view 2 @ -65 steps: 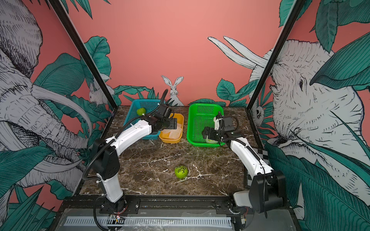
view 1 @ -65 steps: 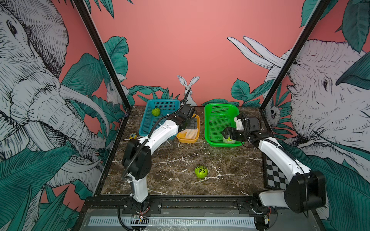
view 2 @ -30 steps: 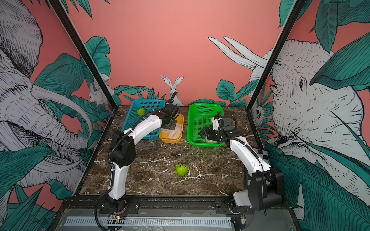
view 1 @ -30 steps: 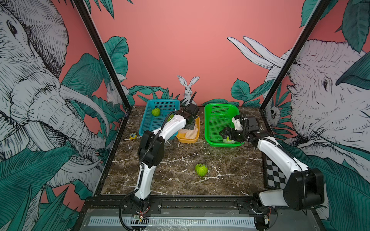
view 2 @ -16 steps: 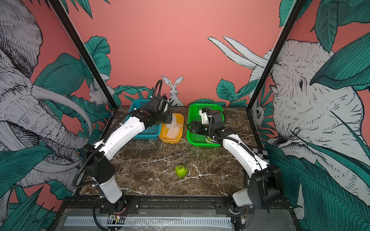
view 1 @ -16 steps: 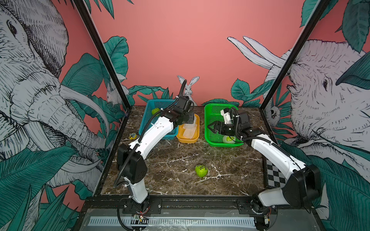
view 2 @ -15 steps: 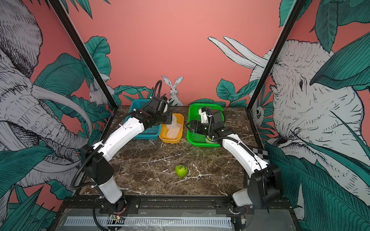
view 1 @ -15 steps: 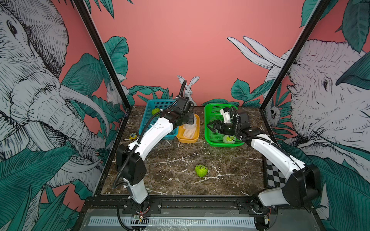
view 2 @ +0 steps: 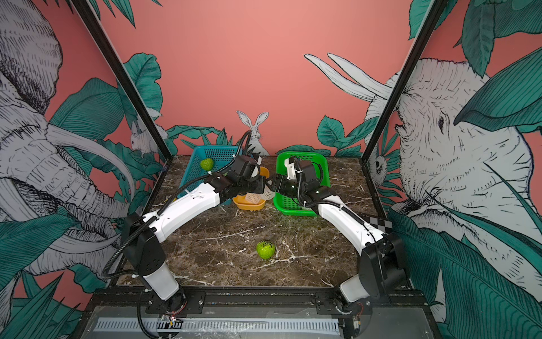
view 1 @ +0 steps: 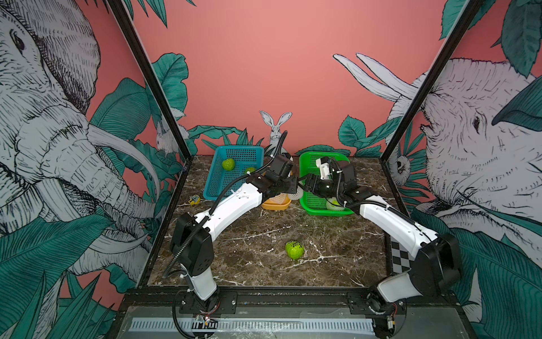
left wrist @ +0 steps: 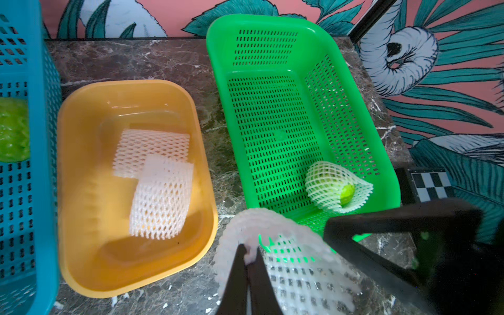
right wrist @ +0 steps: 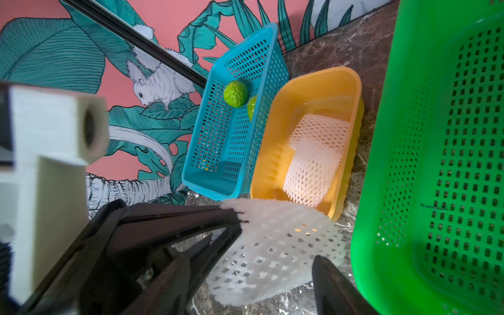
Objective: Sleeve custard apples in foam nets
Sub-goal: Open the foam net.
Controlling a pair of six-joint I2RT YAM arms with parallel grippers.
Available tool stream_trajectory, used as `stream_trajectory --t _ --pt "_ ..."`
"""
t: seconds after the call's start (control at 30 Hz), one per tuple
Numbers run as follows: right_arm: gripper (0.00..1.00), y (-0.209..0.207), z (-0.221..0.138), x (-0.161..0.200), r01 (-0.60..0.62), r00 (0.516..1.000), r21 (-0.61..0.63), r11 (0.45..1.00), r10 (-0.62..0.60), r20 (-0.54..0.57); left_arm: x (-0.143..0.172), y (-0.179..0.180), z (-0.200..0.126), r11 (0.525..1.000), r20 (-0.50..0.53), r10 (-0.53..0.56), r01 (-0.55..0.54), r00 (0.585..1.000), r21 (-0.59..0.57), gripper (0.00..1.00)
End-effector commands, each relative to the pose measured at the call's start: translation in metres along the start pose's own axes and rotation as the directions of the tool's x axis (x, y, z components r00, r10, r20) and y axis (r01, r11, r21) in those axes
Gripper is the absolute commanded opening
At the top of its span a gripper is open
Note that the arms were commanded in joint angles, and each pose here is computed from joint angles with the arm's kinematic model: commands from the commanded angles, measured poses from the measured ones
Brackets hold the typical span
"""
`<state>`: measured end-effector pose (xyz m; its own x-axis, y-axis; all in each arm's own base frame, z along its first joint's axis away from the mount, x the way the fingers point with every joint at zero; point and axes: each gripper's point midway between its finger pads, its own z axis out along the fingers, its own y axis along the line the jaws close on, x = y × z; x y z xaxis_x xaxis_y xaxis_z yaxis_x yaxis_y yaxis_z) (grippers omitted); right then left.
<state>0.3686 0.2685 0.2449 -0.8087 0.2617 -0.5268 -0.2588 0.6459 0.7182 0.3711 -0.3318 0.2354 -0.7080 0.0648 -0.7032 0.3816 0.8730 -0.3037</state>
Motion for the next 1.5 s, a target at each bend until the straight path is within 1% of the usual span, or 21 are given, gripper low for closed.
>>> stream_trajectory --t 0.0,0.07,0.13,0.27,0.4,0.5,0.53,0.7,0.8,0.9,0.97,1.13,1.17,1.23,1.27,1.33,1.37,1.4,1.47 --pt "0.69 -0.010 0.006 -0.007 -0.021 0.999 0.033 0.999 0.020 0.040 -0.012 -0.013 -0.020 0.998 0.057 -0.019 0.016 0.998 0.053 0.00" --pt "0.67 -0.021 0.008 -0.004 -0.024 0.999 0.089 0.996 0.021 0.034 -0.009 -0.016 -0.021 0.998 0.060 -0.016 0.012 0.998 0.060 0.00" --pt "0.61 -0.032 0.009 -0.002 -0.022 0.999 0.146 0.989 0.018 0.028 -0.005 -0.017 -0.022 0.998 0.065 -0.016 0.012 0.998 0.058 0.00" --pt "0.49 -0.040 0.010 0.008 -0.015 1.000 0.184 0.983 0.019 -0.017 0.000 -0.009 -0.022 1.000 0.082 -0.014 0.012 0.997 0.028 0.00" --pt "0.26 -0.051 0.007 0.020 -0.008 0.999 0.230 0.973 0.020 -0.049 0.001 0.003 -0.022 1.000 0.123 0.005 -0.003 0.992 -0.020 0.00" --pt "0.05 -0.058 0.002 0.025 0.009 0.999 0.254 0.967 0.004 -0.051 0.003 0.009 -0.021 0.998 0.124 0.039 -0.033 0.991 -0.052 0.00" --pt "0.00 -0.060 0.000 0.026 0.019 0.999 0.264 0.964 -0.006 -0.050 0.005 0.011 -0.021 0.997 0.113 0.056 -0.049 0.992 -0.066 0.00" --pt "0.00 -0.074 -0.016 0.027 0.099 0.994 0.355 0.930 -0.079 -0.070 0.015 0.022 -0.024 0.984 0.051 0.134 -0.127 0.990 -0.125 0.00" --pt "0.00 -0.075 -0.021 0.027 0.129 0.991 0.372 0.919 -0.107 -0.078 0.019 0.026 -0.028 0.982 0.039 0.135 -0.128 0.990 -0.138 0.00" --pt "0.00 -0.074 -0.020 0.027 0.140 0.989 0.369 0.919 -0.116 -0.087 0.024 0.027 -0.028 0.986 0.036 0.114 -0.108 0.993 -0.130 0.00" --pt "0.00 -0.068 -0.017 0.026 0.136 0.990 0.339 0.931 -0.113 -0.088 0.026 0.027 -0.027 0.989 0.040 0.090 -0.084 0.995 -0.125 0.00" --pt "0.01 -0.037 -0.003 0.028 0.126 0.989 0.183 0.975 -0.109 -0.101 0.018 0.017 -0.023 0.997 0.078 0.047 -0.042 0.996 -0.069 0.00" --pt "0.05 -0.032 -0.003 0.028 0.124 0.989 0.160 0.979 -0.109 -0.101 0.015 0.017 -0.023 0.997 0.084 0.044 -0.038 0.996 -0.066 0.00" --pt "0.19 -0.020 -0.005 0.027 0.128 0.988 0.105 0.986 -0.118 -0.099 0.009 0.017 -0.023 0.998 0.095 0.032 -0.027 0.995 -0.054 0.00" --pt "0.25 -0.016 -0.007 0.026 0.132 0.988 0.087 0.988 -0.123 -0.094 0.006 0.018 -0.023 0.999 0.099 0.028 -0.024 0.995 -0.041 0.00" --pt "0.41 -0.005 -0.015 0.022 0.145 0.986 0.044 0.988 -0.141 -0.088 0.000 0.020 -0.021 1.000 0.105 0.016 -0.016 0.994 0.008 0.00" --pt "0.45 -0.002 -0.018 0.020 0.145 0.986 0.028 0.989 -0.142 -0.087 -0.001 0.015 -0.021 0.999 0.107 0.021 -0.026 0.994 0.047 0.00" --pt "0.48 0.001 -0.023 0.019 0.140 0.987 0.011 0.990 -0.138 -0.088 -0.009 0.028 -0.021 0.999 0.122 0.013 -0.019 0.992 0.048 0.00" --pt "0.53 0.003 -0.031 0.015 0.127 0.988 -0.015 0.992 -0.128 -0.085 -0.015 0.032 -0.024 0.997 0.134 0.051 -0.059 0.990 0.056 0.00"
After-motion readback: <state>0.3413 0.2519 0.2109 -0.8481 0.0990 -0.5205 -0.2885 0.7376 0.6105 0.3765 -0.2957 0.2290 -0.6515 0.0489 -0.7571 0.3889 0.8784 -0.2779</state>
